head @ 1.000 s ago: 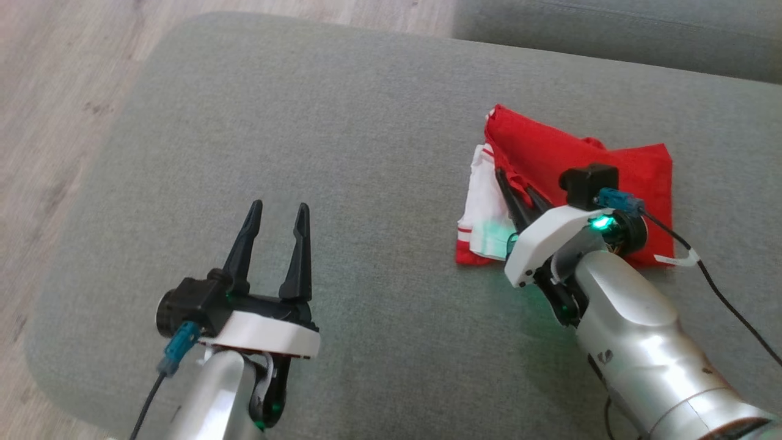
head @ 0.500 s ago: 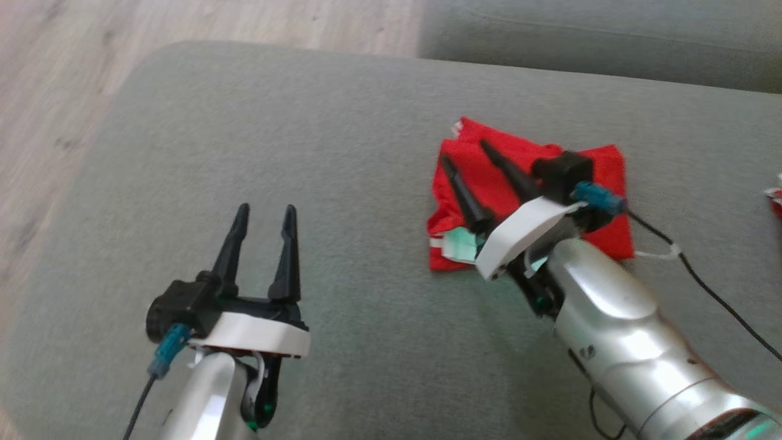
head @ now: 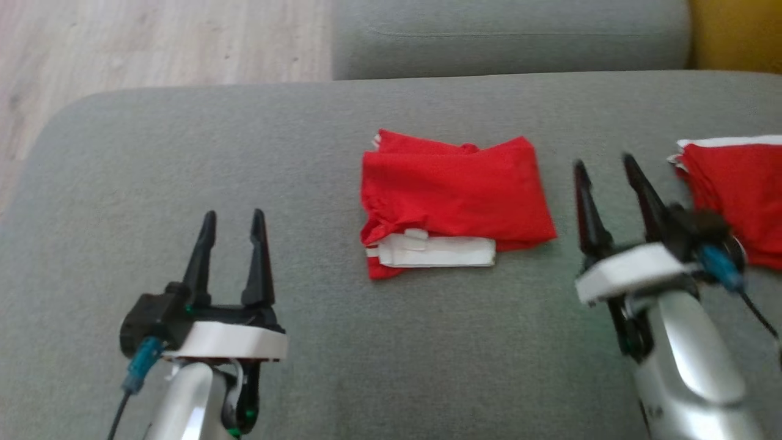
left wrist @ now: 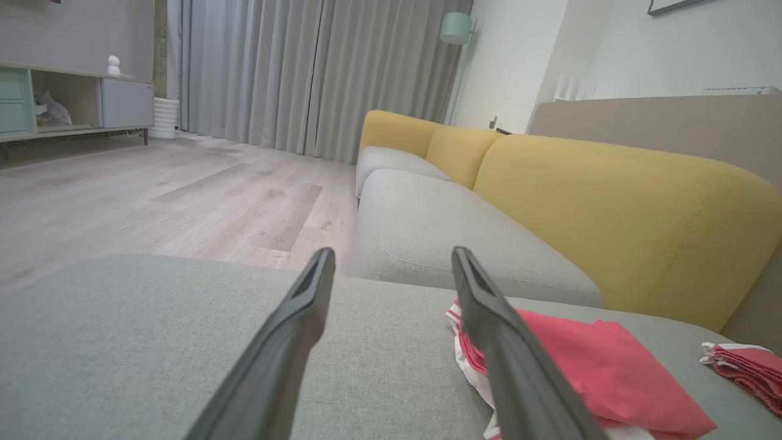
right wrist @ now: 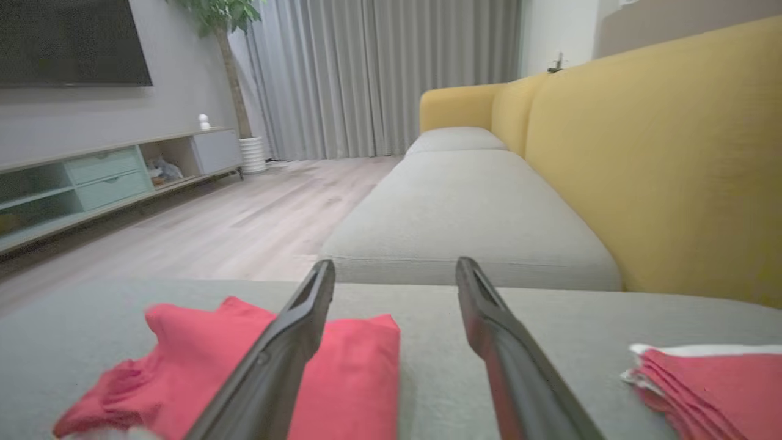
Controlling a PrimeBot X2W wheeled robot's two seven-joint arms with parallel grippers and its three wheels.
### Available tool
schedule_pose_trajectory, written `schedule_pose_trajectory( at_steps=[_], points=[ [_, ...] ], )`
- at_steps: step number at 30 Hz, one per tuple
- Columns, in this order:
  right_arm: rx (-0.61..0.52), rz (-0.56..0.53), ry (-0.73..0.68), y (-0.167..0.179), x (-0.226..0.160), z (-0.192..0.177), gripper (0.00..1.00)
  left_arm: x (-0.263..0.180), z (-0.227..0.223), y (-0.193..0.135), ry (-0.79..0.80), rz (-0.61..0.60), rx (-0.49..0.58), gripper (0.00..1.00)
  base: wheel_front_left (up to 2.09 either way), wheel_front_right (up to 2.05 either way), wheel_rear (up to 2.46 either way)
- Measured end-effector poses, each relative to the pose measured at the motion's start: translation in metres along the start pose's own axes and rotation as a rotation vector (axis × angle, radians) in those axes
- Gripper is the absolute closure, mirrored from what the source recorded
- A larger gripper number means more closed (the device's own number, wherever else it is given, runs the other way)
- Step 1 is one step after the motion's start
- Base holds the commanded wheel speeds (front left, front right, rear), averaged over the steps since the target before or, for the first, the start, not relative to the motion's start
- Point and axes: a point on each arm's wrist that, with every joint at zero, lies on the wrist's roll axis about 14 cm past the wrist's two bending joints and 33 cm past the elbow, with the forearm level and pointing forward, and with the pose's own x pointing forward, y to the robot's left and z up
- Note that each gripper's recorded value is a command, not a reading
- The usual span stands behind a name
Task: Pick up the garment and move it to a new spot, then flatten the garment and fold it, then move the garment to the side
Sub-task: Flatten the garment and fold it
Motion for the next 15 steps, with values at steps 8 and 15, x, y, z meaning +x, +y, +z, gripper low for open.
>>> schedule_pose_trajectory(
  at_steps=[8, 15],
  points=[
    [0.041, -0.097, 0.007, -0.025, -0.039, -0.011, 0.0, -0.002, -0.012, 0.0, 0.029, 0.003, 0.003, 0.0, 0.0, 0.0, 0.0],
    [0.059, -0.087, 0.038, -0.021, -0.032, -0.025, 1.0, 0.004, -0.018, 0.001, 0.044, 0.002, 0.002, 0.0, 0.0, 0.0, 0.0]
  ],
)
